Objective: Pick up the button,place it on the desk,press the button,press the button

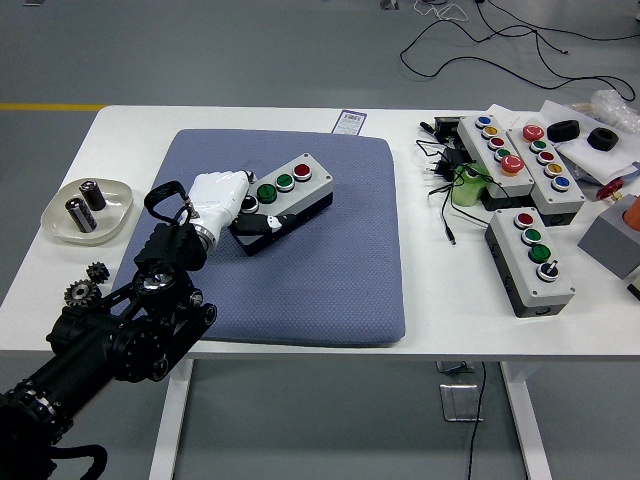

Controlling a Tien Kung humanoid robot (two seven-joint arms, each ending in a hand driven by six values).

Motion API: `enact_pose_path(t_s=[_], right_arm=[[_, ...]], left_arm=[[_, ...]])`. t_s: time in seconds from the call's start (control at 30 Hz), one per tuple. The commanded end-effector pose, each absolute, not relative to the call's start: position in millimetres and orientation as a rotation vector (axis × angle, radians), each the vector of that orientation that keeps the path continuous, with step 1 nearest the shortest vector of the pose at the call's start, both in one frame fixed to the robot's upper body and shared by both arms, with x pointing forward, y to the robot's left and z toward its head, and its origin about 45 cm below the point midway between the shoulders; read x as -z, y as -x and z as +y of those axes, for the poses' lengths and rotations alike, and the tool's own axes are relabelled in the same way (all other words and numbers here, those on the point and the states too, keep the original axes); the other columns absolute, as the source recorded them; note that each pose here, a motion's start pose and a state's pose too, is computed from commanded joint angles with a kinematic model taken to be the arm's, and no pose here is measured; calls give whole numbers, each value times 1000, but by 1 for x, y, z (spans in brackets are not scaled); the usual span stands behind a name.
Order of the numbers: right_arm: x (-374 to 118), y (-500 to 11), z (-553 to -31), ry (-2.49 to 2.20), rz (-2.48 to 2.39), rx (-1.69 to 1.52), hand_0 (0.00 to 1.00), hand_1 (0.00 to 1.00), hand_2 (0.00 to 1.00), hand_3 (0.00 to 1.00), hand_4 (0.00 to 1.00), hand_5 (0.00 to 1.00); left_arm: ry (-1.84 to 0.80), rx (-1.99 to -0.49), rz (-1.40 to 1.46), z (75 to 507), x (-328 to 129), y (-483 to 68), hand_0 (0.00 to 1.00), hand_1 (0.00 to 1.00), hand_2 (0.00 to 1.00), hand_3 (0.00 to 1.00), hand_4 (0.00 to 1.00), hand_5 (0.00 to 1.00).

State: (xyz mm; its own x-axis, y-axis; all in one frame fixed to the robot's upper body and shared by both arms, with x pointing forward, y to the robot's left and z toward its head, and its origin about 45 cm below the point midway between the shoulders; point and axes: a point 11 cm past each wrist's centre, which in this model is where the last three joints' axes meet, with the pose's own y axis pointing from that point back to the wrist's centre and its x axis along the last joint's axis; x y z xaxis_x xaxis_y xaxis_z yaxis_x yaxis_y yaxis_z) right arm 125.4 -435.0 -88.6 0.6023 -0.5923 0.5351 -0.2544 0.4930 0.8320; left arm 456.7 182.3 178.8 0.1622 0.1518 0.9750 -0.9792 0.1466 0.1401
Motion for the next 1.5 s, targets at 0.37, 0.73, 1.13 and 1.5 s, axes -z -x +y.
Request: enact_pose_path(t_s=[0.37,0.73,1.13,1.5], right_arm=[[88,-127,-434,-1074,-951,247,673,658,674,624,310,173],[88,-129,-433,-1076,-955,246,673,658,674,624,310,173],[89,-129,-431,-1079,-962,255,673,658,674,624,310,173],[90,-128,-429,-1083,-950,251,673,658,674,624,310,173]], left_arm=[[-978,-930,-1102,195,-179,-452,43,104,185,290,2,2],[-828,-880,-1149,204,-192,-443,2,39,107,219,2,2],[-725,-762,-1256,189,-202,-429,2,36,105,214,2,2],[-782,-608,-1336,185,-199,-428,13,66,135,232,2,2]])
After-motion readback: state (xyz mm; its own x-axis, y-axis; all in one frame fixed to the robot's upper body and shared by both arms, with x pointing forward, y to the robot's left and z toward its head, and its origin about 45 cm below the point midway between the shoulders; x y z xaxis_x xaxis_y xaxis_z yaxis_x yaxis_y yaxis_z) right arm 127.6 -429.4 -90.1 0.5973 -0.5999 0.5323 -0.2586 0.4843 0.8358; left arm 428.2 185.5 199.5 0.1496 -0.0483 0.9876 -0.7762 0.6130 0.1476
